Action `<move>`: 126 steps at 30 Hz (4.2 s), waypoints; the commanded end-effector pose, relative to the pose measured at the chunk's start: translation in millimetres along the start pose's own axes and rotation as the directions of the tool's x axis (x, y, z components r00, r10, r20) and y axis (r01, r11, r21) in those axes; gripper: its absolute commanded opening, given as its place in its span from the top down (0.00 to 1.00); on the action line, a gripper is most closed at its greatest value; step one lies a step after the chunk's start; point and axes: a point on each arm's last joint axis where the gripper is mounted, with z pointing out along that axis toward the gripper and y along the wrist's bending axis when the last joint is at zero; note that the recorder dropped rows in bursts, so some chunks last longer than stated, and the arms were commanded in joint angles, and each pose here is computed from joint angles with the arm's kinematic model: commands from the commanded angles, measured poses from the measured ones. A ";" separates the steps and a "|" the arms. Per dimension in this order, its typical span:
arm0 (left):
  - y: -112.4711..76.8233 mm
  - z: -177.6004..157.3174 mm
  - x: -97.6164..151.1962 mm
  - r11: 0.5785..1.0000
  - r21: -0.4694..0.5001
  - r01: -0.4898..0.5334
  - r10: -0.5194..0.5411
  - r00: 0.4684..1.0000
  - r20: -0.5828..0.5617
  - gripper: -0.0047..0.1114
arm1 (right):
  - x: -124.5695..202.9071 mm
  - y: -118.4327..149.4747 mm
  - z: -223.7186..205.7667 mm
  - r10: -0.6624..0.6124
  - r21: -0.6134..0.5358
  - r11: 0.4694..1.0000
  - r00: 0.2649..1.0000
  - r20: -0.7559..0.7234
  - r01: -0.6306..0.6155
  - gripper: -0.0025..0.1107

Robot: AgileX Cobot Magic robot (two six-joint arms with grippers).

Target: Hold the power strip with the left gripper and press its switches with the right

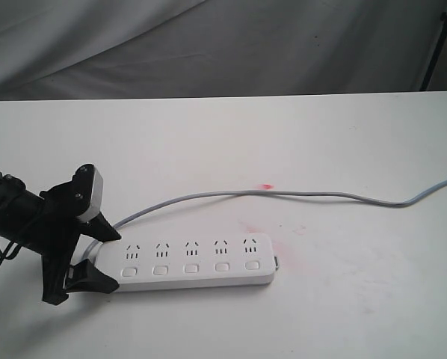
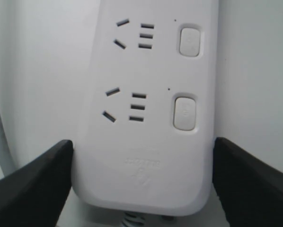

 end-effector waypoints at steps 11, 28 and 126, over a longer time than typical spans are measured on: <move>4.3 -0.8 -7.5 0.995 -0.041 0.088 -0.085 0.994 0.072 0.54 | 0.8 0.4 -0.1 0.010 -0.004 1.000 1.000 0.004 -0.010 0.98; 6.5 -5.4 -17.7 0.974 -0.044 0.220 -0.209 0.961 0.178 0.22 | 0.8 0.4 -0.1 0.010 -0.004 1.000 1.000 0.004 -0.010 0.98; -300.7 -301.7 -121.6 0.484 -0.667 0.566 0.555 0.390 0.734 0.96 | 0.8 0.4 -0.1 0.010 -0.004 1.000 1.000 0.004 -0.010 0.98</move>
